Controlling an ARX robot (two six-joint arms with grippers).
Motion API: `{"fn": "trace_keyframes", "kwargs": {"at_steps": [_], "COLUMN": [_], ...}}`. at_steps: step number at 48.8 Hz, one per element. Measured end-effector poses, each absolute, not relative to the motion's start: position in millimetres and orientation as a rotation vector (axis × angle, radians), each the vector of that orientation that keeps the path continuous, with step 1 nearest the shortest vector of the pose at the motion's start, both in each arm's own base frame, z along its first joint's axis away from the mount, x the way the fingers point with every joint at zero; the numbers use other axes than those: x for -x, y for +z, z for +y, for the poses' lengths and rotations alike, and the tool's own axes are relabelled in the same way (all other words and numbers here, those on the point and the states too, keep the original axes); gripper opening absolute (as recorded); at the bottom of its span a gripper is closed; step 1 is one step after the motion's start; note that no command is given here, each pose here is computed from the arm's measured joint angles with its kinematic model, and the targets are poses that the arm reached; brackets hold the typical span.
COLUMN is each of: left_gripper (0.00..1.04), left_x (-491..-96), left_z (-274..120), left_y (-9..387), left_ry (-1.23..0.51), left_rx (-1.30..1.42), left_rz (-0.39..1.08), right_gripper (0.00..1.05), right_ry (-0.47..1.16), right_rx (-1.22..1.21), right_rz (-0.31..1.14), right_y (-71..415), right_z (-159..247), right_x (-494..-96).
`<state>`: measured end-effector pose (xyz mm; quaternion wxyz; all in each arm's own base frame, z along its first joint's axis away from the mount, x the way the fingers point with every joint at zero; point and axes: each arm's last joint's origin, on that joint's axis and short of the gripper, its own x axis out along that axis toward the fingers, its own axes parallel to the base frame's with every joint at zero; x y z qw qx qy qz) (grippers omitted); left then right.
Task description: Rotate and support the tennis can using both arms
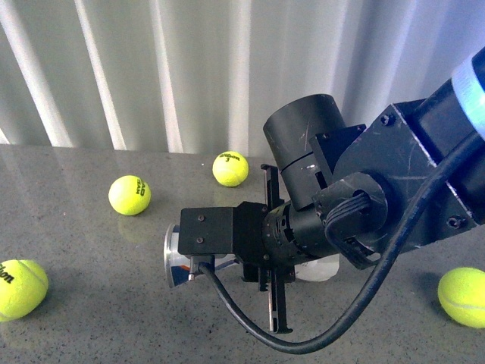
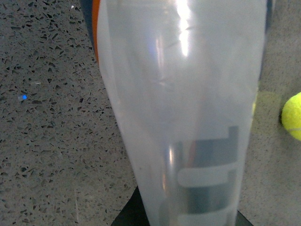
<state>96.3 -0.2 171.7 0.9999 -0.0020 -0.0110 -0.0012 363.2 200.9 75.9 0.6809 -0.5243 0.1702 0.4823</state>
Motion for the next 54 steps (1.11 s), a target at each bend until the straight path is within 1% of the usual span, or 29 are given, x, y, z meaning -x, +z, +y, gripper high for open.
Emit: {"fn": "trace_keyframes", "kwargs": {"at_steps": [4, 15, 16, 17, 18, 20, 27, 29, 35, 36, 39, 44, 46, 49, 54], "left_gripper": [0.98, 0.98, 0.98, 0.98, 0.98, 0.98, 0.98, 0.98, 0.98, 0.98, 0.98, 0.98, 0.98, 0.98, 0.98], "left_x": [-96.3, -96.3, -96.3, -96.3, -96.3, -96.3, -96.3, -96.3, -96.3, -96.3, -96.3, -96.3, -96.3, -96.3, -96.3], "left_z": [-0.2, -0.2, -0.2, -0.2, -0.2, -0.2, -0.2, -0.2, -0.2, -0.2, -0.2, -0.2, -0.2, -0.2, -0.2], "left_y": [171.7, 171.7, 171.7, 171.7, 171.7, 171.7, 171.7, 171.7, 171.7, 171.7, 171.7, 171.7, 171.7, 171.7, 171.7], "left_ry": [-0.002, -0.002, -0.002, -0.002, -0.002, -0.002, -0.002, -0.002, -0.002, -0.002, -0.002, -0.002, -0.002, -0.002, -0.002], "left_rx": [0.004, 0.004, 0.004, 0.004, 0.004, 0.004, 0.004, 0.004, 0.004, 0.004, 0.004, 0.004, 0.004, 0.004, 0.004], "left_rz": [-0.022, -0.022, -0.022, -0.022, -0.022, -0.022, -0.022, -0.022, -0.022, -0.022, -0.022, -0.022, -0.022, -0.022, -0.022], "right_gripper": [0.06, 0.06, 0.08, 0.13, 0.2, 0.28, 0.45, 0.52, 0.68, 0.74, 0.84, 0.98, 1.0, 0.97, 0.98], "right_ry": [1.079, 1.073, 1.075, 1.078, 1.084, 1.09, 1.1, 1.103, 1.084, 1.079, 1.069, 1.063, 1.059, 1.062, 1.052], "right_rx": [1.16, 1.161, 1.159, 1.155, 1.145, 1.136, 1.079, 1.054, 1.016, 1.006, 0.992, 0.975, 0.966, 0.953, 0.92], "right_rz": [0.41, 0.43, 0.431, 0.428, 0.428, 0.44, 0.475, 0.485, 0.486, 0.479, 0.465, 0.451, 0.451, 0.447, 0.44], "right_y": [69.4, 60.7, 60.5, 60.5, 59.7, 58.4, 56.7, 58.3, 68.2, 72.7, 81.9, 91.0, 93.6, 97.3, 107.8], "right_z": [200.9, 194.4, 193.9, 193.3, 192.1, 191.2, 189.2, 188.8, 188.5, 188.4, 188.2, 186.7, 186.1, 184.9, 182.0], "right_x": [-362.6, -359.6, -359.5, -359.1, -357.9, -356.5, -352.0, -350.6, -349.7, -349.3, -348.4, -345.1, -343.5, -340.6, -334.4]}}
